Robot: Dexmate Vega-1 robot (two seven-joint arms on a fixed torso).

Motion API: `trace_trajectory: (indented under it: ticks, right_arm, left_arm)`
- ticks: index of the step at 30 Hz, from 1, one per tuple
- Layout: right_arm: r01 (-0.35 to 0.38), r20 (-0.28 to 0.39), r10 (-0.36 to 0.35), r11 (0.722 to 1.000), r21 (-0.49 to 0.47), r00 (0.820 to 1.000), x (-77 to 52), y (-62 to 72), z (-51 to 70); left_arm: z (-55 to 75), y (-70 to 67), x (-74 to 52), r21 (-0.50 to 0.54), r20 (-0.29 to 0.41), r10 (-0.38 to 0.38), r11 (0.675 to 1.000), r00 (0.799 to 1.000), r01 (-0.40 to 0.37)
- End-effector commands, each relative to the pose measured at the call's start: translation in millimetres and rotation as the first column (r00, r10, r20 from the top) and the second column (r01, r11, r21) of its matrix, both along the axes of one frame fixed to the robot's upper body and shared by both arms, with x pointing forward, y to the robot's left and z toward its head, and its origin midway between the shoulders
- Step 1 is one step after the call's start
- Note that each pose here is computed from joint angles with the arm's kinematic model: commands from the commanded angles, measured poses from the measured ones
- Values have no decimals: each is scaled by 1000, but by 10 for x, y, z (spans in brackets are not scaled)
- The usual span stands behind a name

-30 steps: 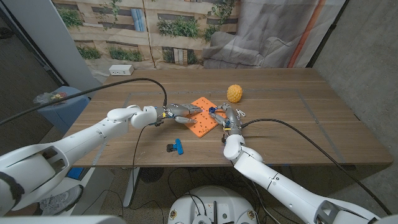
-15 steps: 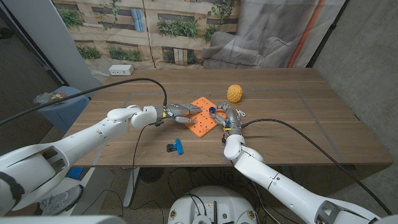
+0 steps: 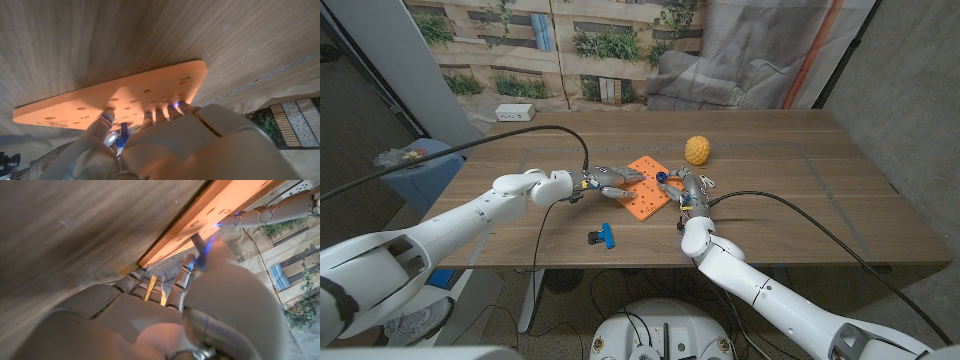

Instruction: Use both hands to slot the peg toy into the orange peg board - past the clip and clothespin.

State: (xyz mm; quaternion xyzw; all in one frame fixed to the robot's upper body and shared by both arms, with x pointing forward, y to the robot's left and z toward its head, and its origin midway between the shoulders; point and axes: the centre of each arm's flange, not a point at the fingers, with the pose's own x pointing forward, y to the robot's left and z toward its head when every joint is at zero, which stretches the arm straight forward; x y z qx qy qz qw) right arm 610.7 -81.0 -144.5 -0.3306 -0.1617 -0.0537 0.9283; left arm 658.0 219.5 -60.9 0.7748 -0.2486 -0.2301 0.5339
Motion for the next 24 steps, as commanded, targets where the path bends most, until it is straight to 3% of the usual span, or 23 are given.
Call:
trace_trajectory:
  ticks: [1,24]
  right_arm:
    - [-17,1,17,1000,-4,1000,-11,6,-4]
    - [-71,-6,71,997,-17,997,-43,-15,10]
  left_arm:
    - [-52,8,-15,17,-22,9,1000,1000,-8]
    - [-45,5,-43,20,-4,1,1000,1000,-1]
